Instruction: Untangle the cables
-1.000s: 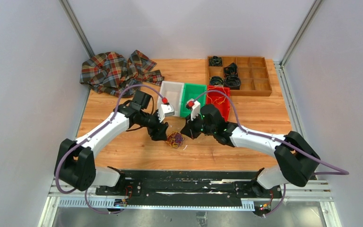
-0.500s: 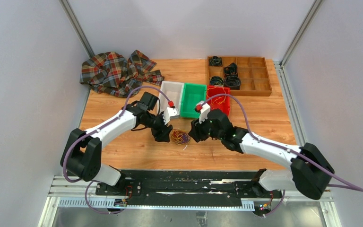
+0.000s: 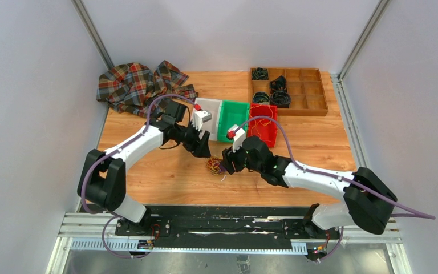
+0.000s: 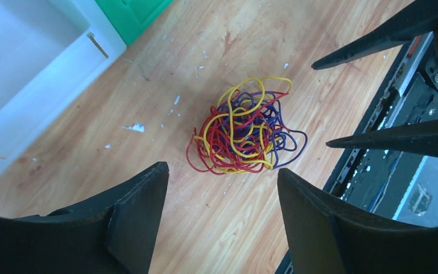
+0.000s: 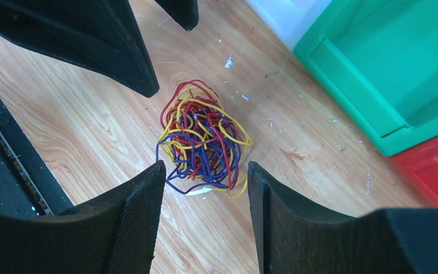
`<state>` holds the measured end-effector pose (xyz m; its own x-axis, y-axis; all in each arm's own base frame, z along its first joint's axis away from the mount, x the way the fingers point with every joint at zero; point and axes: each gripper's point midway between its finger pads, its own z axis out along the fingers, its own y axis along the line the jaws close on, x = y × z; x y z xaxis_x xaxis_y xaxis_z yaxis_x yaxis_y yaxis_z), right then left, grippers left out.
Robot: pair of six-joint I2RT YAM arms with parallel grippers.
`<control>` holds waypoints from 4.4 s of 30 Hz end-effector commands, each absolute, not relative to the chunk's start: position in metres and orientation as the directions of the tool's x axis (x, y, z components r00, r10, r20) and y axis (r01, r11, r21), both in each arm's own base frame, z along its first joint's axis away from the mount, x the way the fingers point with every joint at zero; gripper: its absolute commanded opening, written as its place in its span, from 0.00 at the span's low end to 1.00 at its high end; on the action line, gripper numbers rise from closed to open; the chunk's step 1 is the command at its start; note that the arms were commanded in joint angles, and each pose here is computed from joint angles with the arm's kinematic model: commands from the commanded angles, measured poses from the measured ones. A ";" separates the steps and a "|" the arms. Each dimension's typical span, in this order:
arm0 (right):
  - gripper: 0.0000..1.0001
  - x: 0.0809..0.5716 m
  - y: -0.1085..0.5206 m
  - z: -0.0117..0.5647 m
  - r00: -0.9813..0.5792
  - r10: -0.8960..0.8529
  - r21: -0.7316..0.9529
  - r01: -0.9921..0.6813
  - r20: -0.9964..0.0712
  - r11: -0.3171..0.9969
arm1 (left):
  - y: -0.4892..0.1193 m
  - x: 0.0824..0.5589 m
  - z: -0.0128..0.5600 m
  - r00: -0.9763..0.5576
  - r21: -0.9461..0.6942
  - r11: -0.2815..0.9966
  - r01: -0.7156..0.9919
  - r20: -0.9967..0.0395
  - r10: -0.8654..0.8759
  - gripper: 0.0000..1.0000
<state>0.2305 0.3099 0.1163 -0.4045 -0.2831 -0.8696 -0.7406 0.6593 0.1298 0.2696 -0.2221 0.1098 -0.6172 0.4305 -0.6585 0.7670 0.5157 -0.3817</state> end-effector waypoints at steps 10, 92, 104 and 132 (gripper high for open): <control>0.54 0.225 0.326 0.087 -0.455 -0.239 0.206 -0.730 -0.858 0.651 | -0.219 0.245 0.095 -0.254 -0.192 0.166 0.967 -0.754 0.606 0.67; 0.56 0.217 0.367 0.250 -0.054 0.082 0.087 -0.872 -0.995 0.482 | -0.209 0.196 0.239 -0.372 -0.135 0.438 0.889 -0.770 0.518 0.01; 0.55 0.213 0.389 0.250 -0.048 0.091 0.083 -0.899 -0.995 0.429 | -0.210 0.193 0.245 -0.382 -0.153 0.438 0.886 -0.777 0.501 0.01; 0.56 0.204 0.375 0.248 -0.021 0.074 0.051 -0.899 -0.997 0.436 | -0.216 0.190 0.262 -0.383 -0.176 0.424 0.888 -0.794 0.472 0.00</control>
<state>0.2053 0.3596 0.2271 -0.0665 0.0335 -0.9972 -0.8848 0.4599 0.0745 0.1938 -0.2090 0.2413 -0.4108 0.5068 -0.7579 0.8755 0.4513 -0.1727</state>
